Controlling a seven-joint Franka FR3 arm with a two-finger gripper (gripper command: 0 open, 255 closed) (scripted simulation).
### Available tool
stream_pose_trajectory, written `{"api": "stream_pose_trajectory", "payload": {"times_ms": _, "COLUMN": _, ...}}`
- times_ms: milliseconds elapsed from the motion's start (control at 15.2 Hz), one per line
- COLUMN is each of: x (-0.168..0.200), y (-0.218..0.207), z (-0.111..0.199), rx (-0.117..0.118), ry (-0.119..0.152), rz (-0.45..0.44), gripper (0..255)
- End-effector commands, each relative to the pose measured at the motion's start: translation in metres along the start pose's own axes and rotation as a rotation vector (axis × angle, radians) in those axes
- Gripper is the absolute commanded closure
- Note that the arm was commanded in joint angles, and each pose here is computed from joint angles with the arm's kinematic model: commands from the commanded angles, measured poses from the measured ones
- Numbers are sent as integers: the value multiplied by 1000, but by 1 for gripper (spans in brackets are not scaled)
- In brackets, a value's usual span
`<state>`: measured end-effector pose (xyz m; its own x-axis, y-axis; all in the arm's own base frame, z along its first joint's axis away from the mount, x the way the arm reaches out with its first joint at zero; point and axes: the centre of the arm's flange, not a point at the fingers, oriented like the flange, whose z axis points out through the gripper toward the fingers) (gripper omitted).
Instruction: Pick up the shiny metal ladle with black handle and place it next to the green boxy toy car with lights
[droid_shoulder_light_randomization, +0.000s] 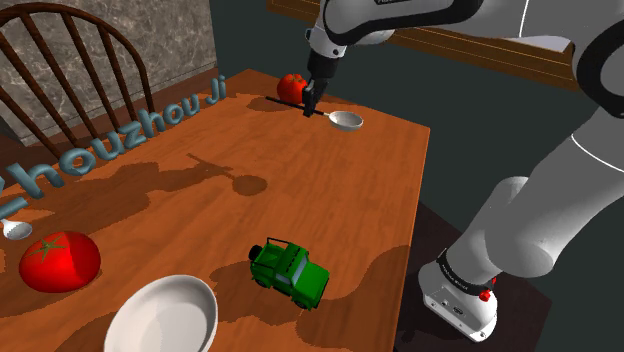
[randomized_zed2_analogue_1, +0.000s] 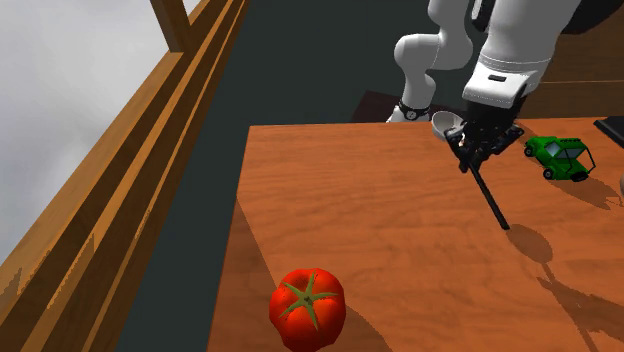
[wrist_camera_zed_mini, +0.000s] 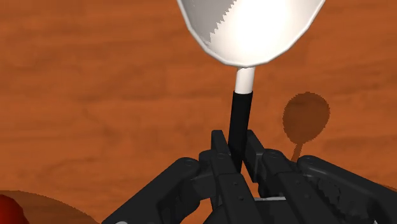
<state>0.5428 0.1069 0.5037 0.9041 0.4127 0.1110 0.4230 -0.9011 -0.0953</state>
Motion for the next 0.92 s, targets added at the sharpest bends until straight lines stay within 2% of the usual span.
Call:
{"api": "stream_pose_trajectory", "payload": {"times_ms": 0, "x": 1, "y": -27, "z": 3, "rx": 0, "ry": 0, "rz": 1, "gripper": 255}}
{"api": "stream_pose_trajectory", "payload": {"times_ms": 858, "x": 10, "y": -198, "z": 20, "rx": 0, "ry": 0, "rz": 1, "gripper": 255}}
